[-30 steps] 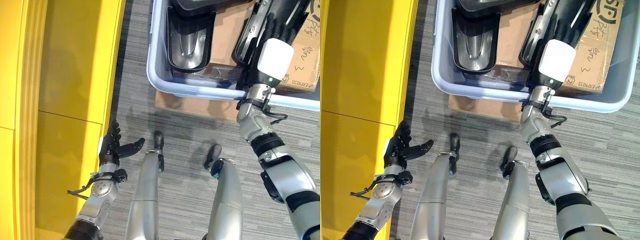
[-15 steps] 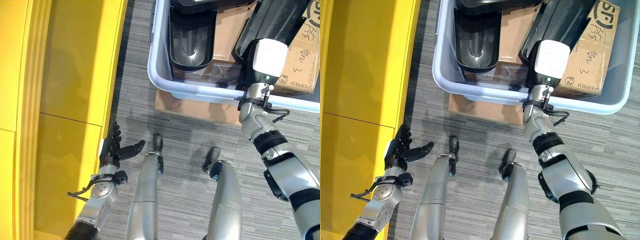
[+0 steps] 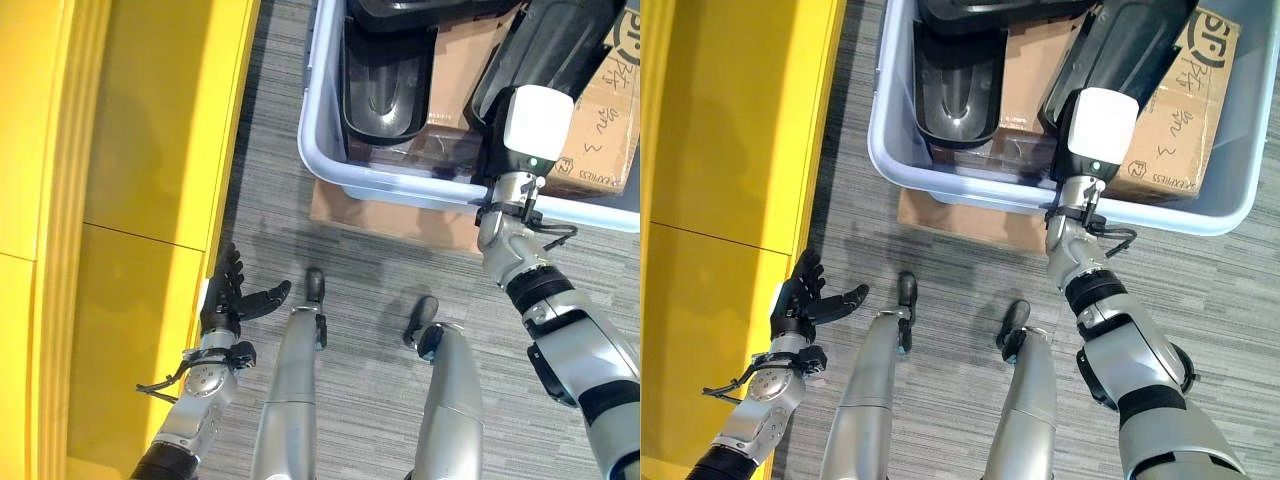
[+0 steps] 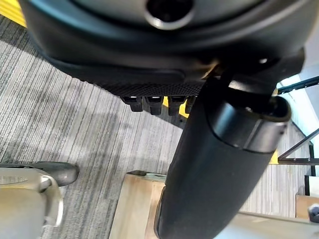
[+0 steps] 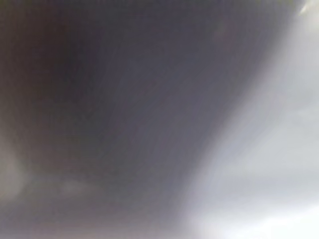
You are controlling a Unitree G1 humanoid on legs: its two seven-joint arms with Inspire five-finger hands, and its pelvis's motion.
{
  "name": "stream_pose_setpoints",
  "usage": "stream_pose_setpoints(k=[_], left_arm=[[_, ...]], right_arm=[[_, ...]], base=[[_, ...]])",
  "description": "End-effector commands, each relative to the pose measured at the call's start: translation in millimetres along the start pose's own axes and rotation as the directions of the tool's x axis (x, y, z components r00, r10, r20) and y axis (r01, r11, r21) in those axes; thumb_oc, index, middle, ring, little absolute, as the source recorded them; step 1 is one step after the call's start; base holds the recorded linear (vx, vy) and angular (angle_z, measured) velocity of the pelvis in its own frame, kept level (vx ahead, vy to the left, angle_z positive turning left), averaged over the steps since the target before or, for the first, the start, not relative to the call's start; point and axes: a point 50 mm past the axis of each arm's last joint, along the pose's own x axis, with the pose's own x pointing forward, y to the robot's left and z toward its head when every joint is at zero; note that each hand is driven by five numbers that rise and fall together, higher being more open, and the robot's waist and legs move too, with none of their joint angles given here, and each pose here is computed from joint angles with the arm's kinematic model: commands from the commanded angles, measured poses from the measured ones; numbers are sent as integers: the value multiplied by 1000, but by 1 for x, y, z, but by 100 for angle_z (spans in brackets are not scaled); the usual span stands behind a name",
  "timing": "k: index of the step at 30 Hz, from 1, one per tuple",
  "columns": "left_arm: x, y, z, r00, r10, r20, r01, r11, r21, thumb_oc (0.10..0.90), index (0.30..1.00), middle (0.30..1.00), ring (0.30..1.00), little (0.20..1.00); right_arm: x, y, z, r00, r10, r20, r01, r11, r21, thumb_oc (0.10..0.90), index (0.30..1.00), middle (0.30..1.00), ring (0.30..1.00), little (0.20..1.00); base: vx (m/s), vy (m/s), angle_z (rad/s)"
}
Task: Move parts from the plastic box to the shelf.
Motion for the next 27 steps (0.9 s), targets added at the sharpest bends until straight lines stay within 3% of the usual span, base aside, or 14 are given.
stream_pose_setpoints(k=[1,11,27], left_arm=[[3,-7,20,994,-7,108,14,998,-66,900,1000,1000,1000,1000],[7,-7,18,995,-35,95,38,999,-32,900,1000,1000,1000,1000],[1,6,1,1000,-12,28,12,1000,-6,900,1000,1000,1000,1000]], right_arm=[[-33,32,-32,962,229,-149,-226,973,35,400,300,300,300,300],[-36,15,-33,984,147,-105,-136,985,106,400,300,300,300,300],[-44,-2,-33,993,121,9,-121,985,126,400,300,300,300,300]], base=[[6,-55,13],[16,-21,5],[53,17,-7]])
